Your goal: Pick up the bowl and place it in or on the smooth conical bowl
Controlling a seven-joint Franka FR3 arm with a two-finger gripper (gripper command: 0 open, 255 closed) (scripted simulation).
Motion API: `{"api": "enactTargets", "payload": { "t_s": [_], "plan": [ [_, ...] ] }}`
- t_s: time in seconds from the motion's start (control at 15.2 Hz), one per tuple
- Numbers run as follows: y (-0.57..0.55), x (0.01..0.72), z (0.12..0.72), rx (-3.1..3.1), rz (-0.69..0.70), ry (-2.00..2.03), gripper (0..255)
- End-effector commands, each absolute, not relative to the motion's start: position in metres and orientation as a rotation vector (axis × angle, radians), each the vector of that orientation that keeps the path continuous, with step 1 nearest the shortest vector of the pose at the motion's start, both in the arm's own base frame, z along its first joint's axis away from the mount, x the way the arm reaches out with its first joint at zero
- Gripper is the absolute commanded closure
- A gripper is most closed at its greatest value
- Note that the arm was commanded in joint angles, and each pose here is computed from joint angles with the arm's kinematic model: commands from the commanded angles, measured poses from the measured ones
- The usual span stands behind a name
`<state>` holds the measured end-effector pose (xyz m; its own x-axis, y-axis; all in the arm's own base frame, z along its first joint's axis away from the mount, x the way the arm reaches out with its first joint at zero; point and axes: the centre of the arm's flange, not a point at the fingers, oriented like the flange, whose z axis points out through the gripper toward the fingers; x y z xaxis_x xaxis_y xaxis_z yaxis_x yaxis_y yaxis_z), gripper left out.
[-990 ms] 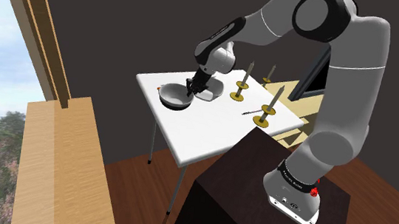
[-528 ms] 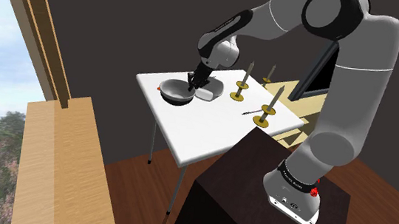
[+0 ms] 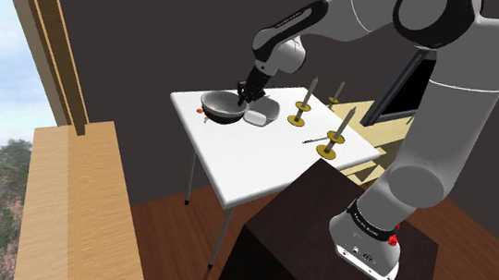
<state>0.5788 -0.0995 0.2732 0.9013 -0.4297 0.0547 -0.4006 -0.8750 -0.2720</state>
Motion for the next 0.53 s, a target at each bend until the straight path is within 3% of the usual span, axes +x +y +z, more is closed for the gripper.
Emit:
{"api": "enactTargets", "payload": {
  "t_s": [0.0, 0.46],
  "plan": [
    [-0.098, 0.579, 0.284, -2.811, -0.165, 0.624, 255],
    [-0.098, 0.579, 0.321, -2.811, -0.165, 0.624, 255]
  ]
}}
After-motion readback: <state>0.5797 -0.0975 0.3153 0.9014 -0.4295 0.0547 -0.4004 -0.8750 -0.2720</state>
